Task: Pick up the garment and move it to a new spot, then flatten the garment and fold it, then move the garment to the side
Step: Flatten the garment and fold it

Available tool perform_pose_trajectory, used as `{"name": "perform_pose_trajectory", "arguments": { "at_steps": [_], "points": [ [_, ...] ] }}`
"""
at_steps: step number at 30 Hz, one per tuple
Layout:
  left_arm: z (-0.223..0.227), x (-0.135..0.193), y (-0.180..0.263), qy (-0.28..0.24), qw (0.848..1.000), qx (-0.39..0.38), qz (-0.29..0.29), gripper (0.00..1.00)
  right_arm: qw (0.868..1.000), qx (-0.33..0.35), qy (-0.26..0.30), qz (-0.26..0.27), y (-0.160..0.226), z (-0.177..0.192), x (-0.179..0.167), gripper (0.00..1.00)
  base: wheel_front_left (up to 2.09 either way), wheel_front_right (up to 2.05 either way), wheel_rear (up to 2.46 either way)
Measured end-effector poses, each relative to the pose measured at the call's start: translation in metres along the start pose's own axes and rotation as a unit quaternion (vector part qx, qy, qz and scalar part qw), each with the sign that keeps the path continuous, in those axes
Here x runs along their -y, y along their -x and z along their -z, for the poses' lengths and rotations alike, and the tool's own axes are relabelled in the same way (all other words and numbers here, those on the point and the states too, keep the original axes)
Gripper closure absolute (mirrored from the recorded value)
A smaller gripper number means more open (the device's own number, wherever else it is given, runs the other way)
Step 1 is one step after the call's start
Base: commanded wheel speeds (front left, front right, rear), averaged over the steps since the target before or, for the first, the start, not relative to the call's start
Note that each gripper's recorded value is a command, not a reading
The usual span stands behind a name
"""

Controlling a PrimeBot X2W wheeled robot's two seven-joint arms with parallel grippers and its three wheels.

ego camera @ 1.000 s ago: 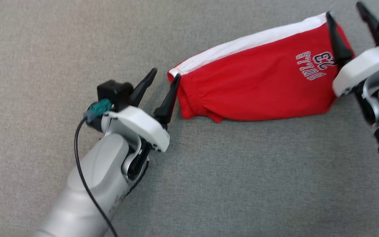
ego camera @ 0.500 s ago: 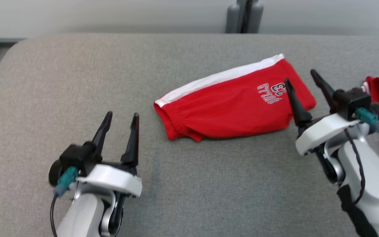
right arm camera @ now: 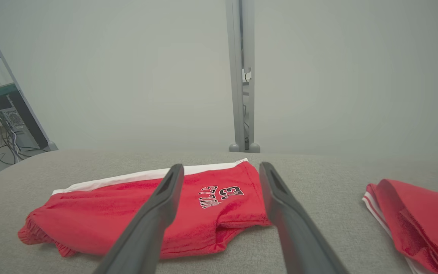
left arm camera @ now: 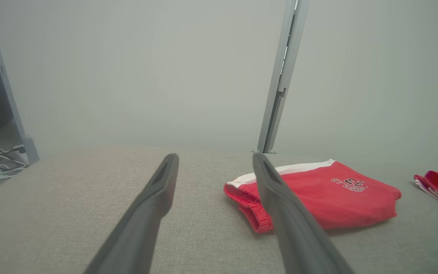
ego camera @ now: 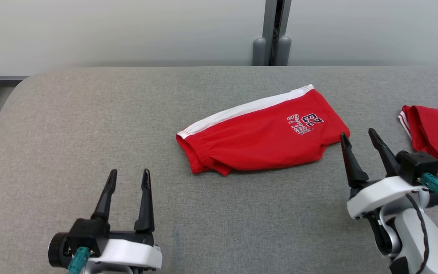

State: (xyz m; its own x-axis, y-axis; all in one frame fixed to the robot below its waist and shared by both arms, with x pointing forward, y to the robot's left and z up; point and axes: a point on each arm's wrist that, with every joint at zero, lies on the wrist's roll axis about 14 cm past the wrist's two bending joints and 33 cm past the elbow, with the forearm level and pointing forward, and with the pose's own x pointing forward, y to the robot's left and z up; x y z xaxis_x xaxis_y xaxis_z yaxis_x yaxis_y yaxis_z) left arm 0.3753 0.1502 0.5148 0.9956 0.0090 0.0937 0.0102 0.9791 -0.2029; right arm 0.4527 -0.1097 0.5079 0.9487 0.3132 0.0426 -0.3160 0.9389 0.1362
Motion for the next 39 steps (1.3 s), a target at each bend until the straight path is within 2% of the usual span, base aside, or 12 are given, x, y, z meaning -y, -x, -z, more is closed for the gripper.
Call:
{"name": "perform_pose_trajectory", "arguments": {
  "at_steps": [7,9,16,23,30,33,34,35,37,39],
  "points": [
    [0.001,-0.002,0.007,-0.020,1.000,-0.001,-0.009,0.00,0.999,-0.017,-0.038,0.033,0.005,0.019,0.015,0.00,0.00,0.00,0.00],
    [0.002,-0.005,0.006,-0.010,1.000,-0.003,-0.020,0.00,0.997,-0.036,-0.036,0.056,0.004,0.032,0.032,0.00,0.00,0.00,0.00],
    [0.013,0.002,0.000,-0.018,1.000,-0.017,-0.012,0.00,0.992,-0.077,-0.031,0.096,-0.031,0.054,0.065,0.00,0.00,0.00,0.00],
    [0.025,-0.002,-0.010,-0.022,0.999,-0.034,-0.017,0.00,0.985,-0.141,-0.023,0.097,-0.072,0.087,0.073,0.00,0.00,0.00,0.00],
    [0.038,-0.011,-0.016,-0.028,0.998,-0.052,-0.025,0.00,0.973,-0.212,-0.019,0.086,-0.089,0.130,0.068,0.00,0.00,0.00,0.00],
    [0.040,-0.014,-0.018,-0.031,0.998,-0.054,-0.028,0.00,0.971,-0.222,-0.018,0.081,-0.093,0.137,0.065,0.00,0.00,0.00,0.00],
    [0.042,-0.015,-0.018,-0.034,0.997,-0.057,-0.030,0.00,0.970,-0.229,-0.014,0.079,-0.097,0.139,0.066,0.22,0.00,0.00,0.00],
    [0.042,-0.015,-0.018,-0.034,0.997,-0.057,-0.030,0.00,0.970,-0.229,-0.014,0.079,-0.097,0.139,0.066,0.56,0.00,0.00,0.00],
    [0.043,-0.016,-0.018,-0.035,0.997,-0.058,-0.030,0.00,0.968,-0.237,-0.014,0.078,-0.097,0.141,0.065,1.00,0.00,0.00,0.00],
    [0.041,-0.015,-0.020,-0.035,0.997,-0.054,-0.029,0.00,0.968,-0.241,-0.011,0.074,-0.095,0.141,0.063,1.00,0.00,0.00,0.00]
  ]
}}
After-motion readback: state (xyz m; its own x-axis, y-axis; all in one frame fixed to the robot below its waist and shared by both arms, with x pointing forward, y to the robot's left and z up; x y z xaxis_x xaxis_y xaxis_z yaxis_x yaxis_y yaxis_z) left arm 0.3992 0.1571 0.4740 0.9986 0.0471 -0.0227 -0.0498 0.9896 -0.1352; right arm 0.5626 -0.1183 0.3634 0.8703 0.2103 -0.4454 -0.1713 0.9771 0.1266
